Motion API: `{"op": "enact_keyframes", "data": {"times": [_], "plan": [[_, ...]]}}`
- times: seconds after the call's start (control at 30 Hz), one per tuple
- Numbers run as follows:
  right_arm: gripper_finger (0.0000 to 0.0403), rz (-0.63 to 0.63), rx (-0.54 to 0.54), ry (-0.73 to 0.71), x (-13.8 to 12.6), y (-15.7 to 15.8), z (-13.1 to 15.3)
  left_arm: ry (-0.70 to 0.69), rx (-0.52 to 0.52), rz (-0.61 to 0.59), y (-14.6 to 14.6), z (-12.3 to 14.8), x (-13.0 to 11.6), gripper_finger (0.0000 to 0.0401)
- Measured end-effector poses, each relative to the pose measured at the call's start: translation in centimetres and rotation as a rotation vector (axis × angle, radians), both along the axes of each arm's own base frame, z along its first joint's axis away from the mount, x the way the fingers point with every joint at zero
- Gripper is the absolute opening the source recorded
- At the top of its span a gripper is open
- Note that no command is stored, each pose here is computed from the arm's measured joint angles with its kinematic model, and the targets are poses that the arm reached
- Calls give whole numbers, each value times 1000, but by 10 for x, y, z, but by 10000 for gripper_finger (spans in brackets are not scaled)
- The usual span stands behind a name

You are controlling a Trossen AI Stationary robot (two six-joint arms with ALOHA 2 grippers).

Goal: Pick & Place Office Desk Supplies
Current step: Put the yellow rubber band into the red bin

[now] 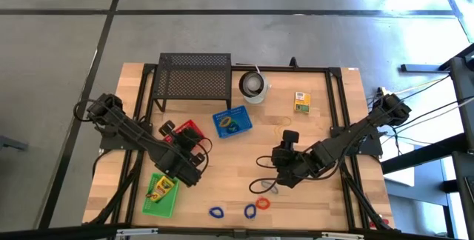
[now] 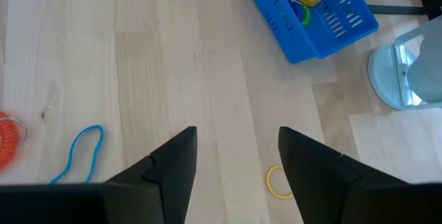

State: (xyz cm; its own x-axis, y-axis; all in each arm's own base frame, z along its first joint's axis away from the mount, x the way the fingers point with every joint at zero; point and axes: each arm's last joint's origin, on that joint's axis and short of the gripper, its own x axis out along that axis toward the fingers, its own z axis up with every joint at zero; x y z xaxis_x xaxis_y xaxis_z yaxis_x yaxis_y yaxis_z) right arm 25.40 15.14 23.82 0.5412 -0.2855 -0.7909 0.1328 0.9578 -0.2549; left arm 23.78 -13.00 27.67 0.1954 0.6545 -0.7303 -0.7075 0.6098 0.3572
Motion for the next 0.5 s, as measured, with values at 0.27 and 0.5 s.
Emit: {"op": "enact_keyframes", "data": {"times": [0.27, 0.5], "plan": [[205, -1, -10, -4, 0, 0, 0, 39, 59, -58, 6, 1, 4, 5], [205, -8, -21, -13, 0, -1, 0, 96, 73, -88, 13, 1, 7, 4]]}}
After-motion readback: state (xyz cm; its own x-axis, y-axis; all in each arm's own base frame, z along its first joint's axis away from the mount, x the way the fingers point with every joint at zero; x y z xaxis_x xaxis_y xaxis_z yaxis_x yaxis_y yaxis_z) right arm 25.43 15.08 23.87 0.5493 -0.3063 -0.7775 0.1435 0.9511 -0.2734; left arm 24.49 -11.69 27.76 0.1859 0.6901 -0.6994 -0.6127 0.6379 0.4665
